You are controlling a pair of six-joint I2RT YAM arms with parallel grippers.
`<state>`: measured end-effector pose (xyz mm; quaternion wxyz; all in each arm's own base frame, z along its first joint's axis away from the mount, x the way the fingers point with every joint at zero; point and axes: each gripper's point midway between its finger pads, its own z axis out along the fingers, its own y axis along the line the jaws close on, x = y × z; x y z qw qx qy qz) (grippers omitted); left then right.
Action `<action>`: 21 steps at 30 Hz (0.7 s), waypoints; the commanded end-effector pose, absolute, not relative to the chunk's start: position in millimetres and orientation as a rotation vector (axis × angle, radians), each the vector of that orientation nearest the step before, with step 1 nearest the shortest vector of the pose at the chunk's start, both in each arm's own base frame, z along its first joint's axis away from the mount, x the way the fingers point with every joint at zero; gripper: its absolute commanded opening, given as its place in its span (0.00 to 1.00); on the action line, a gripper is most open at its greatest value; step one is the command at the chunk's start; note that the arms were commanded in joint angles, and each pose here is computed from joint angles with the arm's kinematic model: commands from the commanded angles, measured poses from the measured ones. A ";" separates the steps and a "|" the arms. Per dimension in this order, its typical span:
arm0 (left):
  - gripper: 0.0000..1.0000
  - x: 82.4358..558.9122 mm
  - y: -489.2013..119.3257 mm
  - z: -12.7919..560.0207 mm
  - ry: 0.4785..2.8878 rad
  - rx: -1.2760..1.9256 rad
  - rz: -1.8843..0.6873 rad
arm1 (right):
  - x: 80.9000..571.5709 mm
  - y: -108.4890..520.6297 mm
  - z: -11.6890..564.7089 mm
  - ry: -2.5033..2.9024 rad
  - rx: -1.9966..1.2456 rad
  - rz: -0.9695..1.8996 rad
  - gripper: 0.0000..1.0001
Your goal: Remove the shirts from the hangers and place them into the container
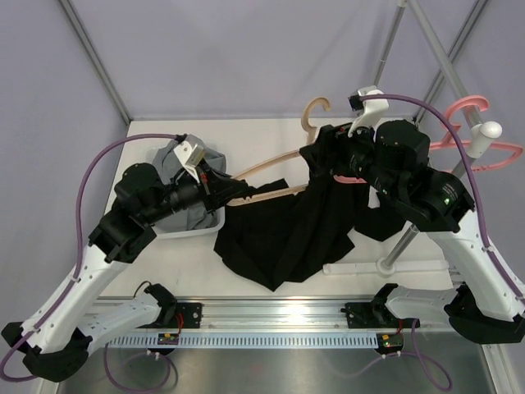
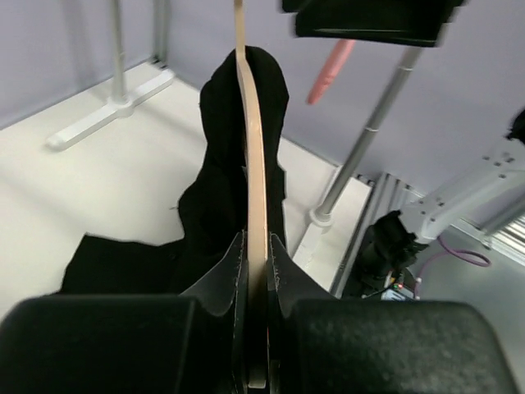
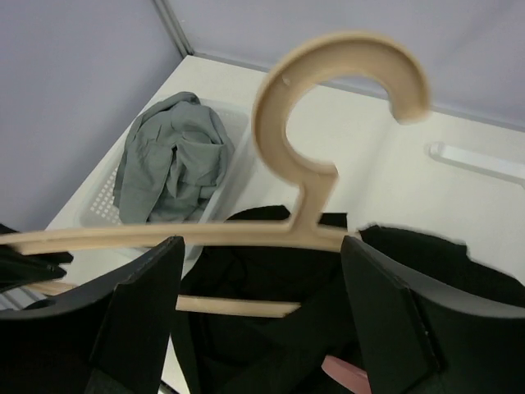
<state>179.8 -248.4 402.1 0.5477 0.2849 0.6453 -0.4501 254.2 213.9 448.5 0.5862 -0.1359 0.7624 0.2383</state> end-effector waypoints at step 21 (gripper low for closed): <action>0.00 167.4 -216.9 525.8 1.316 0.683 -0.910 | 183.6 215.4 334.7 1.947 -0.439 0.754 0.03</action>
